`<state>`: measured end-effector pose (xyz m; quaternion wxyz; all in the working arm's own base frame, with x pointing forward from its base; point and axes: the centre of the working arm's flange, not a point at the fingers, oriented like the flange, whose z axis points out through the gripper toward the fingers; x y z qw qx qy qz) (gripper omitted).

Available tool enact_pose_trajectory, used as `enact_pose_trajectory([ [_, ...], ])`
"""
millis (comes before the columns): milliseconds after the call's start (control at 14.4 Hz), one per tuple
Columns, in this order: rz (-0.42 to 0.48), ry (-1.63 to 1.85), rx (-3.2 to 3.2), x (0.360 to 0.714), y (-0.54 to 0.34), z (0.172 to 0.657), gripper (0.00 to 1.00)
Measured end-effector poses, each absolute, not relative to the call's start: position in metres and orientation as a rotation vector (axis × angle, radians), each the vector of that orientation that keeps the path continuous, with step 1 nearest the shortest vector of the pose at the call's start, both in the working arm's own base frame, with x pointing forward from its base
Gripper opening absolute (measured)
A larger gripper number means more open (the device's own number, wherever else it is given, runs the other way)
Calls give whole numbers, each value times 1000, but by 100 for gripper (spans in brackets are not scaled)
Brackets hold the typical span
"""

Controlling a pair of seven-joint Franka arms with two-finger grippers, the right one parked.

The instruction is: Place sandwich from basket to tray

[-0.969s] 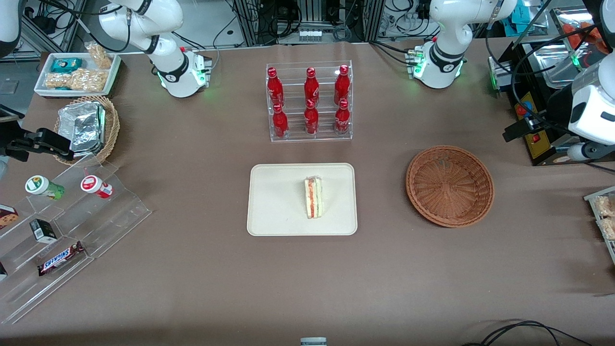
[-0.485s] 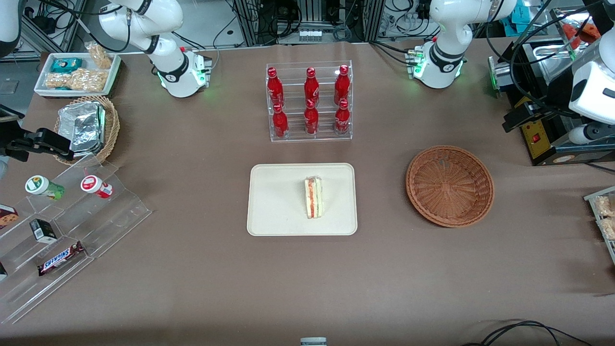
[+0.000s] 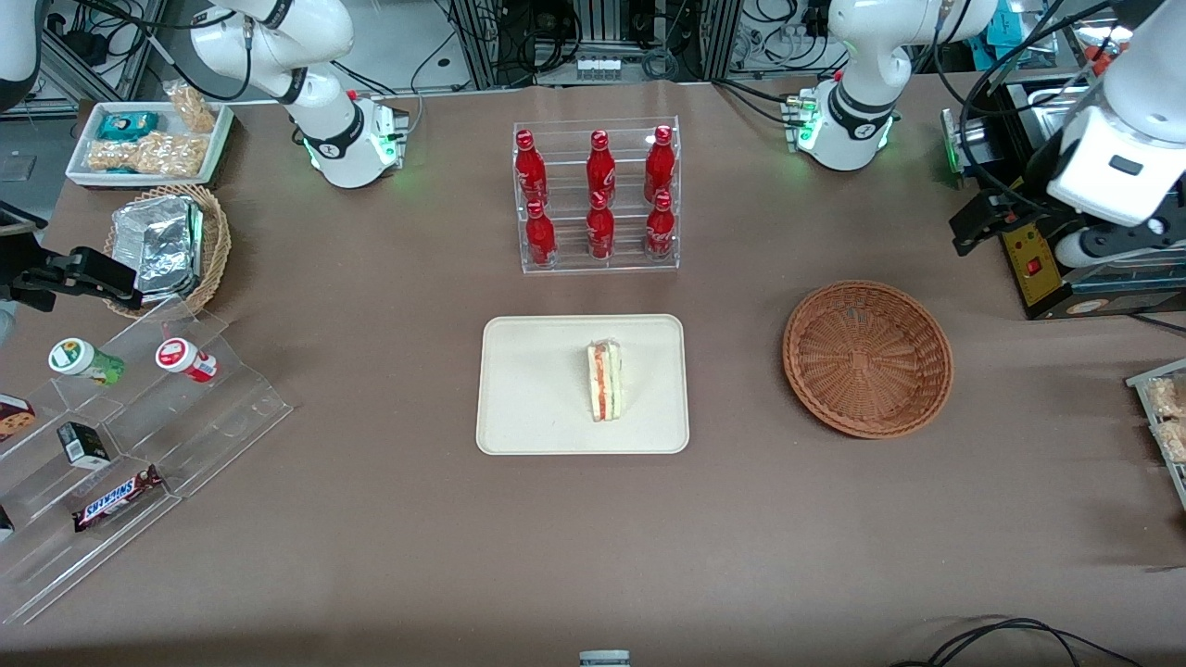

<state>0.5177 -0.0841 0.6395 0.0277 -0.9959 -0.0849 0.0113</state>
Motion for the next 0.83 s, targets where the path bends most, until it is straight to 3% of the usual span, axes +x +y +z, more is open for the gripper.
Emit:
enact_pose_trajectory([
  [415,-16,-256,-3090,515,-80,648,100],
  [831,-2,-294,-3134,517,-66,650,100],
])
